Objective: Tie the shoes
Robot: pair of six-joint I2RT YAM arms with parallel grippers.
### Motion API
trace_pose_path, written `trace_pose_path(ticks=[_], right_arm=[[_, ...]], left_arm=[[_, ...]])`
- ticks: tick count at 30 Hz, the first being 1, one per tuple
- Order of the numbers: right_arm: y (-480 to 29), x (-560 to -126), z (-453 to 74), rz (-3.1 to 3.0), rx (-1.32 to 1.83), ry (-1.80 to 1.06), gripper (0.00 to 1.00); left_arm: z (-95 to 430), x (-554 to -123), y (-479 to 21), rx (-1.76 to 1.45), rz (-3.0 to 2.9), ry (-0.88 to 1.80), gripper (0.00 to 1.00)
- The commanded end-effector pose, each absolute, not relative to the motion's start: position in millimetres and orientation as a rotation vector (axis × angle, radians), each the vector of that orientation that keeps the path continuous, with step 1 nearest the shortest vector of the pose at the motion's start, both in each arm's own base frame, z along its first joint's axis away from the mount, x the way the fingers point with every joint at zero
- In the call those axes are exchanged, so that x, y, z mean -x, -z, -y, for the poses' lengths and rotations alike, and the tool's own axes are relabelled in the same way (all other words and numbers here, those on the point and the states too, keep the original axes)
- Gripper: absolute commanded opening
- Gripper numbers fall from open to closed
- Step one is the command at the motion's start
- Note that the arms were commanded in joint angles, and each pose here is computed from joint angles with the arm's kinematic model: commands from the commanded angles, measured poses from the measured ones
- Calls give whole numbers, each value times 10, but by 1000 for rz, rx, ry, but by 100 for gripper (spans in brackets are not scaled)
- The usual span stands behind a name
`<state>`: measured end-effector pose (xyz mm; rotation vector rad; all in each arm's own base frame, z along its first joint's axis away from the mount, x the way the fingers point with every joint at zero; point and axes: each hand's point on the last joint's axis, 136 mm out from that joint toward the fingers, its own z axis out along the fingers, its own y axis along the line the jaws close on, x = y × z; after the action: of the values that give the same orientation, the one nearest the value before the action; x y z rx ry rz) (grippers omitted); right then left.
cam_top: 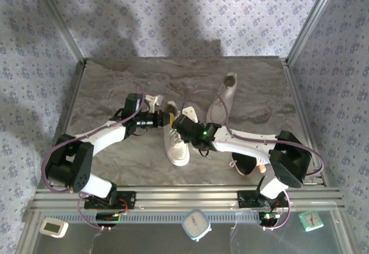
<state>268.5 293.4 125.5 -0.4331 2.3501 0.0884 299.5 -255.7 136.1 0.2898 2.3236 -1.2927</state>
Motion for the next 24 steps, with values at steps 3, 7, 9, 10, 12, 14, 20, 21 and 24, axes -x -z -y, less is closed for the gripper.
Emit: trace_pose_path(ticks=[3, 7, 9, 10, 12, 14, 20, 21, 24], right_arm=[[-1593, -2579, -3054, -2250, 464, -191, 37], [-1664, -2369, -3355, -2220, 548, -252, 34], [-1628, -2313, -3460, -2228, 553, -225, 33], [-1598, -2294, -3512, -2229, 559, -205, 33], [-1525, -2285, -3586, -2228, 569, -153, 33], [-1529, -2313, -3700, -2226, 559, -122, 33], [-1382, -2413, -3711, -2222, 540, 70, 34], [-1366, -2422, -3705, -2223, 538, 85, 35], [-1326, -2445, -3710, -2225, 533, 112, 36]], left_arm=[[2554, -3058, -1505, -240, -2280, 1309, 0], [2568, -3121, -1492, -174, -2306, 1337, 0], [2582, -3130, -1473, -158, -2324, 1348, 0], [2589, -3134, -1468, -151, -2329, 1356, 0], [2604, -3140, -1478, -145, -2328, 1373, 0], [2614, -3140, -1493, -146, -2331, 1382, 0], [2600, -3130, -1525, -155, -2322, 1374, 0], [2599, -3127, -1519, -156, -2323, 1373, 0], [2588, -3132, -1510, -150, -2326, 1372, 0]])
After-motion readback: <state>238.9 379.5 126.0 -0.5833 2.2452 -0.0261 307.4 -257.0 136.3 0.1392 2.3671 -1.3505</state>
